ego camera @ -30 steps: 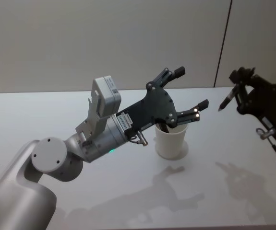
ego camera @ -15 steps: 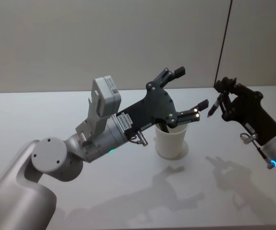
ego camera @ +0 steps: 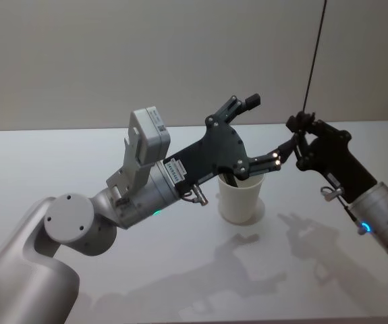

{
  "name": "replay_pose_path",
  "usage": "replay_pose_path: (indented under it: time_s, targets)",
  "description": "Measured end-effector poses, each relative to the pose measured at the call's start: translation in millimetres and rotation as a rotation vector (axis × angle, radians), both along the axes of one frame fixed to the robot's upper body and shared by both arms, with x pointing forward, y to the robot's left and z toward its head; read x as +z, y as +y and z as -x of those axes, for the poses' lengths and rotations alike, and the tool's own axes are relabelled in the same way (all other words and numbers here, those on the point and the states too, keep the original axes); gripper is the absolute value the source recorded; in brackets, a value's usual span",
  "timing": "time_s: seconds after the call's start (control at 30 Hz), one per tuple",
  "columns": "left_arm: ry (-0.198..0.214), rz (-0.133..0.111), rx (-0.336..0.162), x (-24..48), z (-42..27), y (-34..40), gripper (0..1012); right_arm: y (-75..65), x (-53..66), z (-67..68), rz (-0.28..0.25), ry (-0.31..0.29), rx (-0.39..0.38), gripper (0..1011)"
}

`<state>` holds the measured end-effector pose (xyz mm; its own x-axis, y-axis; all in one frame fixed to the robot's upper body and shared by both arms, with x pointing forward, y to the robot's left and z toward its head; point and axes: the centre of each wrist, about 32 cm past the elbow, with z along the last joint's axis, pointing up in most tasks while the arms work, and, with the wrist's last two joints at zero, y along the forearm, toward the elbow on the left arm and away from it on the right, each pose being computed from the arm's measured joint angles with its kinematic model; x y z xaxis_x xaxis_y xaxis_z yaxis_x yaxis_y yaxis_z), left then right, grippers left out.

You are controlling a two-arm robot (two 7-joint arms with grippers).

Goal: Place the pen into the pen holder.

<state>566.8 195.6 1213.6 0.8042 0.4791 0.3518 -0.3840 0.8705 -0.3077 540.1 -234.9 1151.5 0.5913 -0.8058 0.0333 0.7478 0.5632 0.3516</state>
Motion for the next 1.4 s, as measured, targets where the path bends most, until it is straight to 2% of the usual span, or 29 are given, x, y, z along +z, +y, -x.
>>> replay_pose_path:
  time_s: [0.57,0.97,1.1,1.13,1.23,1.27,1.4]
  targets:
    - [0.0,0.0,0.0,0.0,0.0,0.0,1003,18.1,-8.2,-19.0,-0.006,0.004,0.017,130]
    - [0.0,0.0,0.0,0.0,0.0,0.0,1003,31.8,-13.0,-31.3,0.012,0.016,0.029,133]
    - [0.0,0.0,0.0,0.0,0.0,0.0,1003,35.8,-14.4,-34.5,0.021,0.022,0.031,203]
    - [0.0,0.0,0.0,0.0,0.0,0.0,1003,36.5,-14.6,-35.0,0.023,0.023,0.031,257]
    - [0.0,0.0,0.0,0.0,0.0,0.0,1003,38.5,-15.1,-36.5,0.027,0.026,0.032,329]
    - [0.0,0.0,0.0,0.0,0.0,0.0,1003,39.4,-15.2,-37.1,0.029,0.028,0.033,388]
    - [0.0,0.0,0.0,0.0,0.0,0.0,1003,40.6,-14.9,-38.1,0.031,0.029,0.033,506]
